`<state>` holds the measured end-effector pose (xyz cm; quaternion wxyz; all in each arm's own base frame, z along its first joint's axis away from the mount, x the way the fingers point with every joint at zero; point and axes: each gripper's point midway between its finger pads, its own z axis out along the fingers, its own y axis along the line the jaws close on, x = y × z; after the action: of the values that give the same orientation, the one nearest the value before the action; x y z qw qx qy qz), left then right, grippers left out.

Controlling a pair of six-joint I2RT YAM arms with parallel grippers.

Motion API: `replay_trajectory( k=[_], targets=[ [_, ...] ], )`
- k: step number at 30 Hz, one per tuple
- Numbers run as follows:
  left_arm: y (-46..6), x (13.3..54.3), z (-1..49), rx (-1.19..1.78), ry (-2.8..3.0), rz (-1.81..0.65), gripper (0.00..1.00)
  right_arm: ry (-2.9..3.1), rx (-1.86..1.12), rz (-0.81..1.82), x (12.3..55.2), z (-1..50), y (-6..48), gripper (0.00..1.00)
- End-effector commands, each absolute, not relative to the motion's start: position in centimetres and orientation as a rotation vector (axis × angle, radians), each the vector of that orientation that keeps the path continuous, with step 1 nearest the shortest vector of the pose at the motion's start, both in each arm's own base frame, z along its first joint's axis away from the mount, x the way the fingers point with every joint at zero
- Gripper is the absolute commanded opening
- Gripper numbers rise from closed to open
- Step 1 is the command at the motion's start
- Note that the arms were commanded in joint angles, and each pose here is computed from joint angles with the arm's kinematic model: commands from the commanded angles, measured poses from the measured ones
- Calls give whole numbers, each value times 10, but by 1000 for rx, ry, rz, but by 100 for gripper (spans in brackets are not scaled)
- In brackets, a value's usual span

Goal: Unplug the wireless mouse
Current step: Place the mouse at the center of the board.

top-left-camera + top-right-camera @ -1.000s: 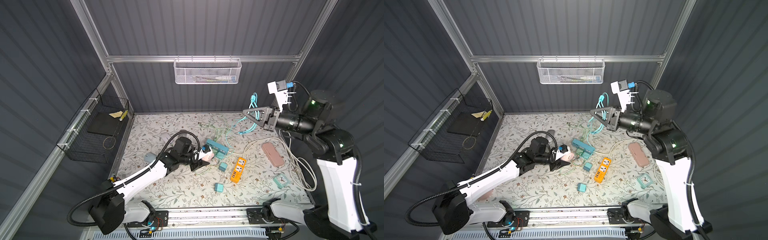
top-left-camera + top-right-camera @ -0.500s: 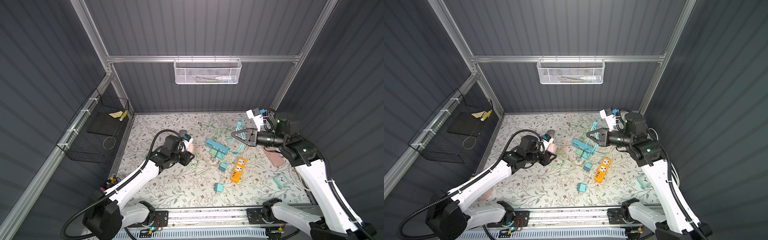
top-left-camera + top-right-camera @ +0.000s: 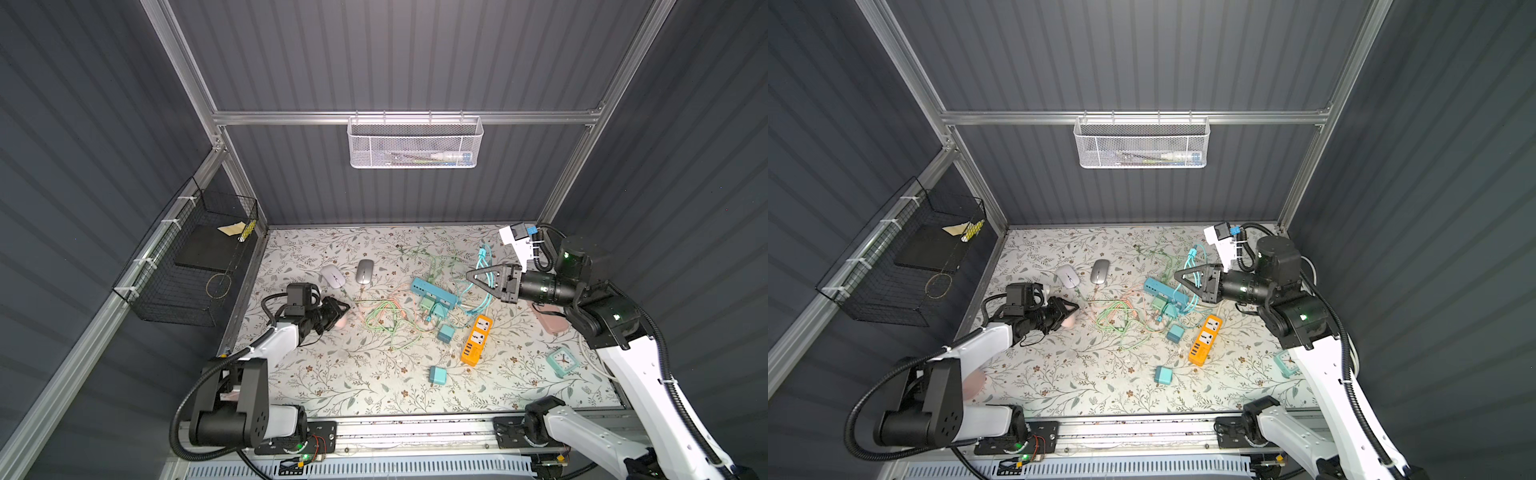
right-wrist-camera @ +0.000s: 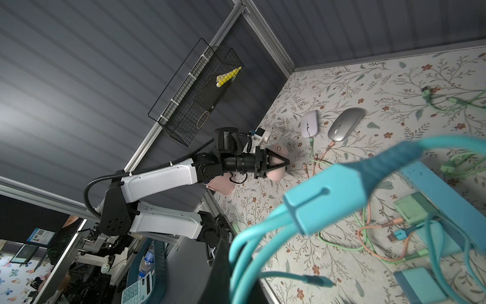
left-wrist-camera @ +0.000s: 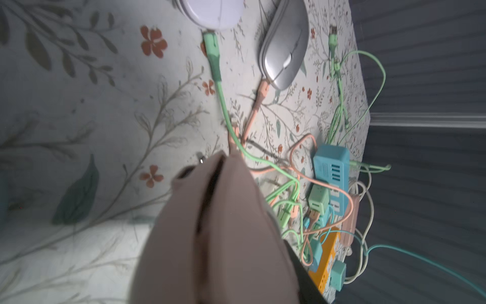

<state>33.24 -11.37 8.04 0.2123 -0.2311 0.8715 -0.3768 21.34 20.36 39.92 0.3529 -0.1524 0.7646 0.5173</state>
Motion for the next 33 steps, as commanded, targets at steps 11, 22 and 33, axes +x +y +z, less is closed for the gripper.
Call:
replay_trajectory(
  k=[11, 22, 33],
  targets=[
    [-52, 428, 84, -844, 2282, -924, 5, 1936, -417, 1307, 202, 401, 198, 0],
    [-42, 435, 55, -879, 2340, -893, 24, 1941, -440, 1280, 203, 398, 198, 0],
    [-32, 425, 46, -941, 2380, -814, 51, 1946, -436, 1282, 206, 395, 199, 0]
  ],
)
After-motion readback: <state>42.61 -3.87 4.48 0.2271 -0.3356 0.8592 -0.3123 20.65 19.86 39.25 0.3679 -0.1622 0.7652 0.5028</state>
